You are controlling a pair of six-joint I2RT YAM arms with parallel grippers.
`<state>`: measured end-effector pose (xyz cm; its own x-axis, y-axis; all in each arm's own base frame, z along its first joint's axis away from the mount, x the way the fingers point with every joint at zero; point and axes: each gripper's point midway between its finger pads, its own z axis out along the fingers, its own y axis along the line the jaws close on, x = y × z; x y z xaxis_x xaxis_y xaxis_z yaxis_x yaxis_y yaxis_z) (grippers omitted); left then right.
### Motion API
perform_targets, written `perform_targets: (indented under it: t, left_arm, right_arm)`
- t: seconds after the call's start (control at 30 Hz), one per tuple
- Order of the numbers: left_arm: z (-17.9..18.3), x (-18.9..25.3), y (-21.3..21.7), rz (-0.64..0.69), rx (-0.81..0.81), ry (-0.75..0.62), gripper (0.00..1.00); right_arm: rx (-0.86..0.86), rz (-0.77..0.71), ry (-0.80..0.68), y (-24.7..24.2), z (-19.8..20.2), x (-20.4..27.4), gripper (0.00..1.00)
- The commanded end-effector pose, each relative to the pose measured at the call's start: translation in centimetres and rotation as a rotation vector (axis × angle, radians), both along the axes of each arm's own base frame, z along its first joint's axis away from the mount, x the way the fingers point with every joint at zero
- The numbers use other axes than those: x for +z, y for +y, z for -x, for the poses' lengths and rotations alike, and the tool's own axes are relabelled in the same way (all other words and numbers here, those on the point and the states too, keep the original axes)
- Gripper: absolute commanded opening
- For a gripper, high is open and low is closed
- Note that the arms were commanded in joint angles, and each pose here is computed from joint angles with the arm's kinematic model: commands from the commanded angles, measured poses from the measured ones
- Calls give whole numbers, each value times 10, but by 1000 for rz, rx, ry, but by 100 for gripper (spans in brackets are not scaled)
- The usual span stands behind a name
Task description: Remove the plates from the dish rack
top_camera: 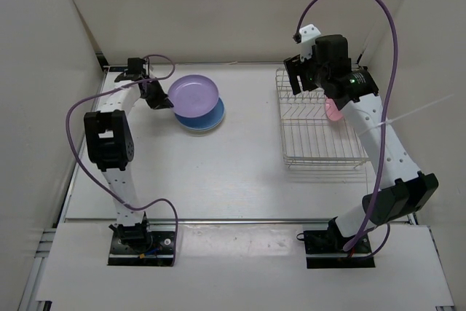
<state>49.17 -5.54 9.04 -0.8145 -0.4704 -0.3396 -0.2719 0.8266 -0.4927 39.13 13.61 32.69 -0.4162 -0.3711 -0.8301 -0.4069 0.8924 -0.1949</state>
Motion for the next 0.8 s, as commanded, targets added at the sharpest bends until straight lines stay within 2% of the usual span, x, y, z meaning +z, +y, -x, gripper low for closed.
perform_targets:
  t: [0.0, 0.33, 0.4, 0.53, 0.77]
  left_arm:
    - [-7, 9, -14, -18, -22, -29, 11]
    - [-2, -3, -16, -33, -22, -1, 11]
    - [-2, -3, -16, -33, -22, -1, 13]
    - [1, -6, -16, -33, -22, 9, 29]
    - [5, -4, -21, -30, -44, -1, 37]
  right_arm:
    - [4, -28, -74, 0, 0, 24, 77]
    - [12, -39, -90, -1, 7, 31, 77]
    - [20, -43, -88, 1, 8, 31, 77]
    - [28, -47, -87, 2, 9, 33, 77]
    - [28, -47, -86, 2, 9, 33, 77]
